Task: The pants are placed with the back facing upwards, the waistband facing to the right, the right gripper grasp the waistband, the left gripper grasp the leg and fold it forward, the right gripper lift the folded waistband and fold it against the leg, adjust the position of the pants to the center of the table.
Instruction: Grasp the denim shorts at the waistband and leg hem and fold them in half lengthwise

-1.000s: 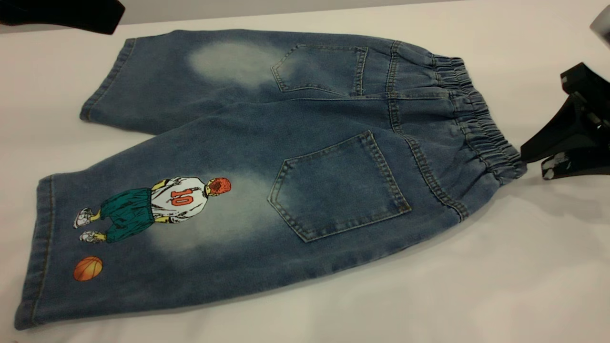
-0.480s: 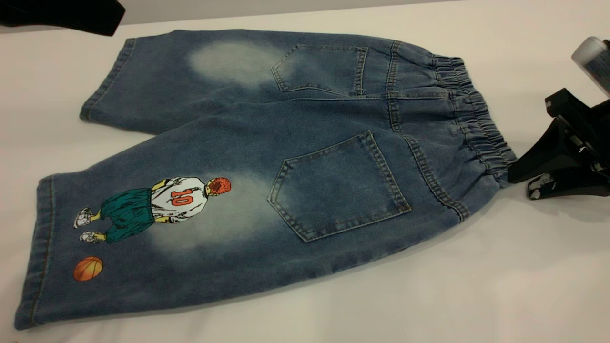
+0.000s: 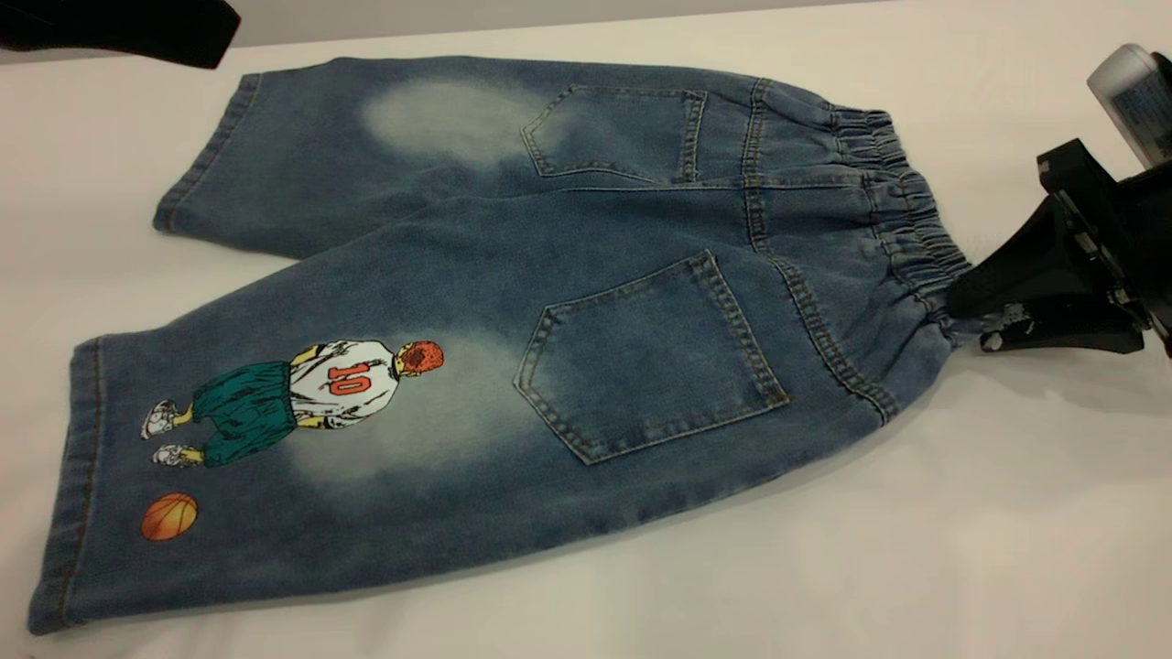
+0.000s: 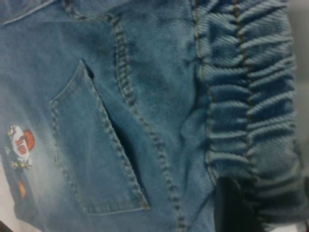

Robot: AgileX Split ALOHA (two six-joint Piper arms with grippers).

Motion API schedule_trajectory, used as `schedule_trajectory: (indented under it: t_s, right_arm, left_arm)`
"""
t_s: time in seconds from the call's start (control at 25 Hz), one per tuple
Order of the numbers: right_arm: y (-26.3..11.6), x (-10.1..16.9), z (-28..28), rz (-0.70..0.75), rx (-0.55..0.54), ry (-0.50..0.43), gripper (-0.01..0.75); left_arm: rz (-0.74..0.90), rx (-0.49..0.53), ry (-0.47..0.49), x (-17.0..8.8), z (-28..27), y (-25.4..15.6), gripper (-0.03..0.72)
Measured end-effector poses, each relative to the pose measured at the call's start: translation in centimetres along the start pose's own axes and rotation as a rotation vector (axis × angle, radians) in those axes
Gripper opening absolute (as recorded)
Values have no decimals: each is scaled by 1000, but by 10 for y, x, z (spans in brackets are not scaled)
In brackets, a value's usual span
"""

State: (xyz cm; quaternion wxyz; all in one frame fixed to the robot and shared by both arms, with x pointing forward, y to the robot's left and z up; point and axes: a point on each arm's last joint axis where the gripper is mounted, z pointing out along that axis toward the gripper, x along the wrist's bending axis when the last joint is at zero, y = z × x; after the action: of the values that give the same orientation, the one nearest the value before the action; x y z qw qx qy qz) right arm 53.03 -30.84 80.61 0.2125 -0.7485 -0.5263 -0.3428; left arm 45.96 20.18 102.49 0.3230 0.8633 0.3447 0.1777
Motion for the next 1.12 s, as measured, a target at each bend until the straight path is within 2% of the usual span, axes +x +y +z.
schedule_trajectory:
  t_s: [0.32,0.64,0.76,0.96,1.12]
  right_arm:
    - [-1,-6,6,40,-3,8,242]
    - [-1,-4,12,45,-28,109,239]
    - [0,-5,12,47,-35,107,199]
    - [1,-5,12,55,-44,109,49]
    - [2,-4,12,66,-58,111,36]
  left_arm:
    - [5,1,0,0,0,0,370]
    - [31,33,-40,-4,0,-3,370]
    - [38,35,-38,-3,0,-3,370]
    - [57,89,-42,-4,2,-11,356]
    - [43,221,-63,-7,16,-35,353]
